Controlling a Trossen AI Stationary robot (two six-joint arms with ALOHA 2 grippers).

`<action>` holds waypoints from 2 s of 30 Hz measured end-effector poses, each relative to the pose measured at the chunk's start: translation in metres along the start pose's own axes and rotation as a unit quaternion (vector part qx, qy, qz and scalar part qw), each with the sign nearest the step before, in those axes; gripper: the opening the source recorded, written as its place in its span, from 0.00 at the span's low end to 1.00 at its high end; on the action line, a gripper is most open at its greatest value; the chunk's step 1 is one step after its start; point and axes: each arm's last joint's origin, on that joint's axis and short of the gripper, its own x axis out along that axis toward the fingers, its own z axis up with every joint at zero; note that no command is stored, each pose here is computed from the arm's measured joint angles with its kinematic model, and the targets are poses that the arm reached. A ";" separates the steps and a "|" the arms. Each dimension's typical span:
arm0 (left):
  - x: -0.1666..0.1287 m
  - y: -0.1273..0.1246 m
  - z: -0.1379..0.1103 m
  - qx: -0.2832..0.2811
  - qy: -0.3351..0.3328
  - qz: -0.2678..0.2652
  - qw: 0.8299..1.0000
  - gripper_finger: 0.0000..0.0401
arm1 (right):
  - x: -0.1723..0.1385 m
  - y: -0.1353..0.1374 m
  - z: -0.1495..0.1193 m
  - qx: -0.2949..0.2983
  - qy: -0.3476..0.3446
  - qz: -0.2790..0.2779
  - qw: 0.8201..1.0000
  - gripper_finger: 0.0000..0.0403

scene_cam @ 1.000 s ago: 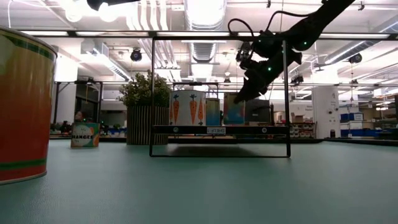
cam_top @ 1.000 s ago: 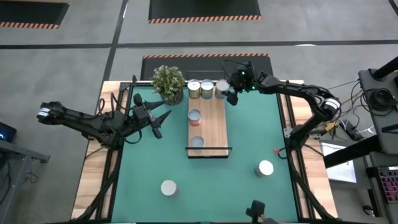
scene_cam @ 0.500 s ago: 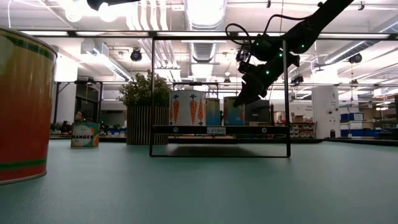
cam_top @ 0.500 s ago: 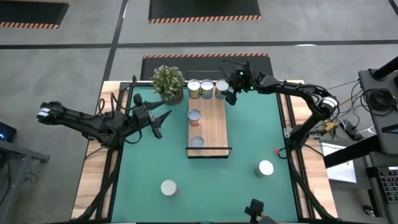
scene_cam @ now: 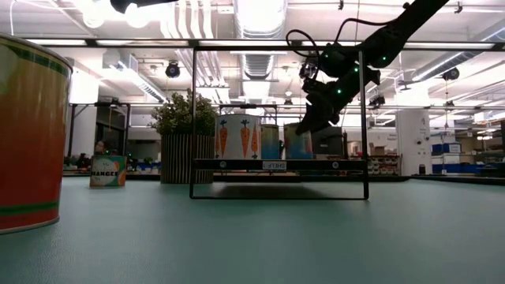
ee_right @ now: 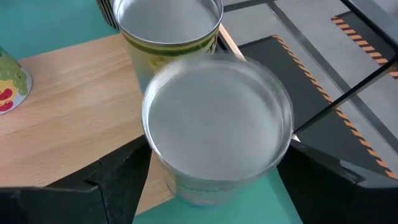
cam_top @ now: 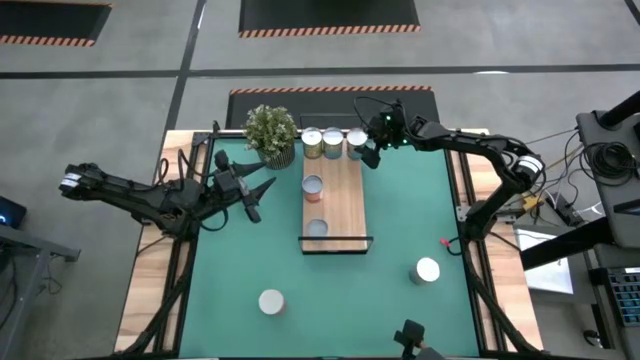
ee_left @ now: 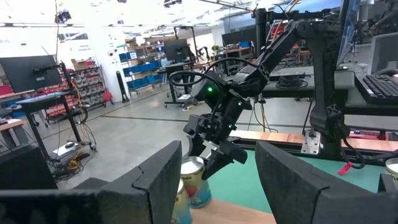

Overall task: Pick and place cans onto a shelf
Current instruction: Put the canned tomatoes on the shelf

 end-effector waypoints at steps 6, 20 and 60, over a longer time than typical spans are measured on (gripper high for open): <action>0.000 0.000 0.000 0.000 0.000 0.000 1.000 0.47 | 0.000 0.000 0.000 0.001 0.000 0.000 1.000 0.83; 0.000 0.000 0.000 0.000 0.000 0.000 1.000 0.47 | -0.027 0.002 0.015 0.024 -0.041 -0.010 0.999 0.83; 0.000 0.000 0.000 -0.002 -0.002 0.001 1.000 0.47 | -0.005 -0.001 -0.004 0.054 0.072 -0.043 0.995 0.03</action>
